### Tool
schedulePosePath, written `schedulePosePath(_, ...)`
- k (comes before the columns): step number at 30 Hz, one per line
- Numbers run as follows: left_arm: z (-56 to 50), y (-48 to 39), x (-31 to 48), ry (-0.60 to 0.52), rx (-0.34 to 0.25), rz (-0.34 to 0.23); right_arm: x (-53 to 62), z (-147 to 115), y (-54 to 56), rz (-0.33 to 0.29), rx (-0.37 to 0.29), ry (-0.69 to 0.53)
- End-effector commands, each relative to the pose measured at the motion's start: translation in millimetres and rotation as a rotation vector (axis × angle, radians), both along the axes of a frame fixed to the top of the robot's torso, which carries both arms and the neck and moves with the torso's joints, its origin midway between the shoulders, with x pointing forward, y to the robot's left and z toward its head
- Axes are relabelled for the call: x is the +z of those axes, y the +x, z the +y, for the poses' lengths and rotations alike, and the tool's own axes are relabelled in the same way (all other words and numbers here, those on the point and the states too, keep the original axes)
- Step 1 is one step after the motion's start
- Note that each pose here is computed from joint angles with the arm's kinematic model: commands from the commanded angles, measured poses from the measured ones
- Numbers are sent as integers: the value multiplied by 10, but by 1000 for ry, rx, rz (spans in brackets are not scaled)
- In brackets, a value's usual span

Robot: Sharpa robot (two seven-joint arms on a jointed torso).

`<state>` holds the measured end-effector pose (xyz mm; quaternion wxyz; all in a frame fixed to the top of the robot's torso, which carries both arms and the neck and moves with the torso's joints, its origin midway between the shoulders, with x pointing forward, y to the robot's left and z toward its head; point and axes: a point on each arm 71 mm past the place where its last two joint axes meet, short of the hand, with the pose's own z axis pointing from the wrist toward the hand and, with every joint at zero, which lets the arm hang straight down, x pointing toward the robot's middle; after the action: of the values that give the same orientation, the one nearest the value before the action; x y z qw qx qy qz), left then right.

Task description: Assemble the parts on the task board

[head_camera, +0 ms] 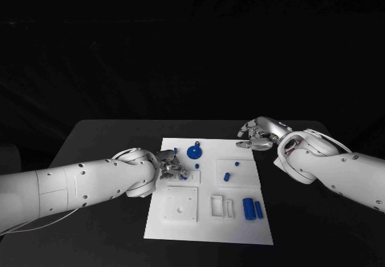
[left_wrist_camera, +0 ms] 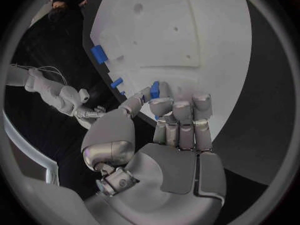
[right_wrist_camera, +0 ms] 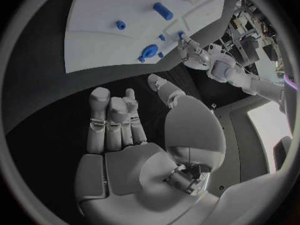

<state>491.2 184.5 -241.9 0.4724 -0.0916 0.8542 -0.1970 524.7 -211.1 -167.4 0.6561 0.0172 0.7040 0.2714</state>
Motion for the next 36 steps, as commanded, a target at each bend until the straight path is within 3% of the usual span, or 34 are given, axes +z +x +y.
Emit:
schedulePosePath(1,2,-5,53,-91,23,-58,2,26,-13,-1,24,2)
schedulePosePath(13,59,-54,191,-490,102,-94,48,280,-135,-17,132,35)
schedulePosePath(19,47,-64,228,-681,139,-69,56,511,-240,-6,201,56)
schedulePosePath(26,-14,-81,270,-811,114,-56,49,806,-362,11,281,75)
schedulePosePath(36,-61,-97,281,-847,91,-42,42,978,-412,9,313,97)
